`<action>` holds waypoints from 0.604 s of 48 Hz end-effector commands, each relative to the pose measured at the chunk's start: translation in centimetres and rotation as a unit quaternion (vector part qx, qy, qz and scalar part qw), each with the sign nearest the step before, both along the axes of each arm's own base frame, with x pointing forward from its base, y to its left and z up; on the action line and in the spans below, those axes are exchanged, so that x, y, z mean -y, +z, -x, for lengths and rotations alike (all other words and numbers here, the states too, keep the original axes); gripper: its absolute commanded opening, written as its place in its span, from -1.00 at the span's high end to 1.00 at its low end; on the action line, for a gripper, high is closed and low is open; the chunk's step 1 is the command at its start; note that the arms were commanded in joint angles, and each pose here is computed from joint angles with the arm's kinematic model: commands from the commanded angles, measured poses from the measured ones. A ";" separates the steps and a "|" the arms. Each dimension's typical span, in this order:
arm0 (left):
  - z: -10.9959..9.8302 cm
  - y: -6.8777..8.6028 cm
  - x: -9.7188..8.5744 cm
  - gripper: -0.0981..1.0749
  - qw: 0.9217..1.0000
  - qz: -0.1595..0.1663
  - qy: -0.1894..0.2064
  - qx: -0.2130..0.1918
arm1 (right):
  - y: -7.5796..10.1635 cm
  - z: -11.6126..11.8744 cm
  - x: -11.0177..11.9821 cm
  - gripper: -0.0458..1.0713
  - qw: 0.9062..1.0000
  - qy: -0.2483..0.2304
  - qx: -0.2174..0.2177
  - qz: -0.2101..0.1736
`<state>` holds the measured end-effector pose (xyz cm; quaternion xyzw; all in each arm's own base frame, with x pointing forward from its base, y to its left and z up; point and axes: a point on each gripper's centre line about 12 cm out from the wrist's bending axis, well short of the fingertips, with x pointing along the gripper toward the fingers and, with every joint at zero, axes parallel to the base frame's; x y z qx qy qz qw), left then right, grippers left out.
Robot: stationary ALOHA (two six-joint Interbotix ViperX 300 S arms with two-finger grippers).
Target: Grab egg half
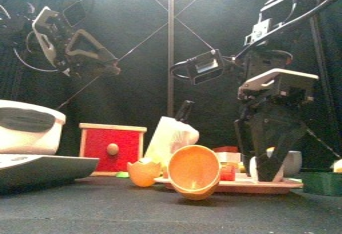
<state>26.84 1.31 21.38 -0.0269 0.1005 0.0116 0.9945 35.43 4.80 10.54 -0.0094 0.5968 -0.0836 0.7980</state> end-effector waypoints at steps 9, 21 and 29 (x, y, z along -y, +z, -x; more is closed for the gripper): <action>-0.2 0.5 0.0 -0.42 1.000 0.000 -0.001 0.008 | 0.2 0.1 0.2 -0.47 1.000 0.001 0.006 0.000; -0.2 0.4 0.0 -0.42 1.000 -0.001 -0.001 0.007 | 1.2 -0.2 0.2 -0.30 1.000 0.002 0.017 0.001; -0.2 0.5 0.0 -0.42 1.000 -0.001 -0.001 0.008 | 3.2 0.2 0.8 -0.30 1.000 0.000 0.012 0.024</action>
